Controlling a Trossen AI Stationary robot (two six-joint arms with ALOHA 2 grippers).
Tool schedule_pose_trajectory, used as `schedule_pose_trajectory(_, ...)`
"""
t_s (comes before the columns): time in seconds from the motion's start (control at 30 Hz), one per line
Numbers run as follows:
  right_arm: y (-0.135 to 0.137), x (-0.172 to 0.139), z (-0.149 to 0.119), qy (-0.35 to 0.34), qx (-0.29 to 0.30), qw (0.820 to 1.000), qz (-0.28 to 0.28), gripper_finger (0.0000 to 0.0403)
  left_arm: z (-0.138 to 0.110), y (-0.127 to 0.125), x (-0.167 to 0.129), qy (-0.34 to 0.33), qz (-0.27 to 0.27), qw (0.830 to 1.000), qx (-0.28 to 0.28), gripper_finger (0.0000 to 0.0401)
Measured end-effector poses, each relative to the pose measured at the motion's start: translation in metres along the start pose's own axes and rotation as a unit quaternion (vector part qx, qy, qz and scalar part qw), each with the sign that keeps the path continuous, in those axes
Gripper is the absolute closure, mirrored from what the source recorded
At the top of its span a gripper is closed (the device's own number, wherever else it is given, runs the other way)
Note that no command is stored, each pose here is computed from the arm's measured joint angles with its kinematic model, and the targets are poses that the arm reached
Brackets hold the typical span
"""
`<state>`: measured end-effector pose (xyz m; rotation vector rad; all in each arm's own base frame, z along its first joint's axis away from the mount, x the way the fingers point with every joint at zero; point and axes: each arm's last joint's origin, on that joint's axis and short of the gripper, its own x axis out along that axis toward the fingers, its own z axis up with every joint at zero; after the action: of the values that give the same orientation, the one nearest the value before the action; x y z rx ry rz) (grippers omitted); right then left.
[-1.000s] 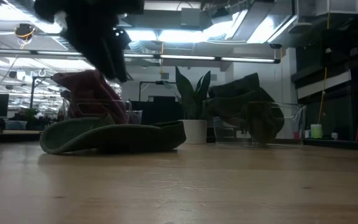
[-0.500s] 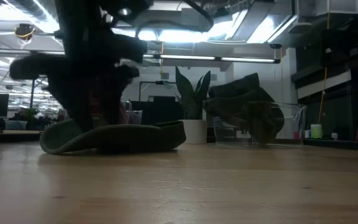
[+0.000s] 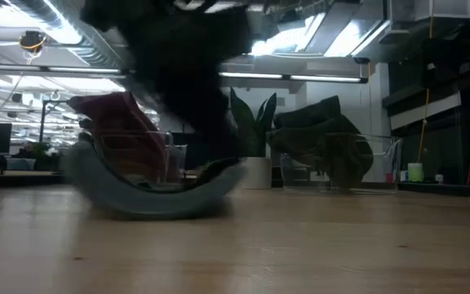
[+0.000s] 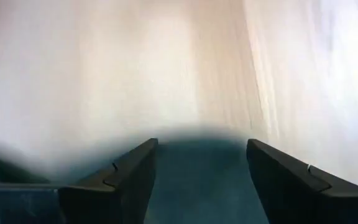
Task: Pick & Place hat
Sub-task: Put the gray cap into the right bin
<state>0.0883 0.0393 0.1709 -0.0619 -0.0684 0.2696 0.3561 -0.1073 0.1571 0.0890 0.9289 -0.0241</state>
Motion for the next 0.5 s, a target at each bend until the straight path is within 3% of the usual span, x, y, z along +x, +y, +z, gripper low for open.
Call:
schedule_pose_trajectory(0.13, 0.0, 0.0, 0.0, 0.0, 0.0, 1.0, 0.0, 0.015, 0.028, 0.021, -0.002, -0.133, 0.091, 0.983, -0.085, 0.0159)
schedule_pose_trajectory(0.27, 0.0, 0.0, 0.0, 0.0, 0.0, 1.0, 0.0, 0.015, 0.061, 0.051, -0.015, -0.183, 0.198, 0.956, -0.113, 0.0159)
schedule_pose_trajectory(0.37, 0.0, 0.0, 0.0, 0.0, 0.0, 1.0, 0.0, 0.015, 0.079, 0.067, -0.028, -0.125, 0.214, 0.968, -0.047, 0.0159)
schedule_pose_trajectory(0.5, 0.0, 0.0, 0.0, 0.0, 0.0, 1.0, 0.0, 0.015, 0.085, 0.072, -0.048, -0.003, 0.157, 0.985, 0.066, 0.0159)
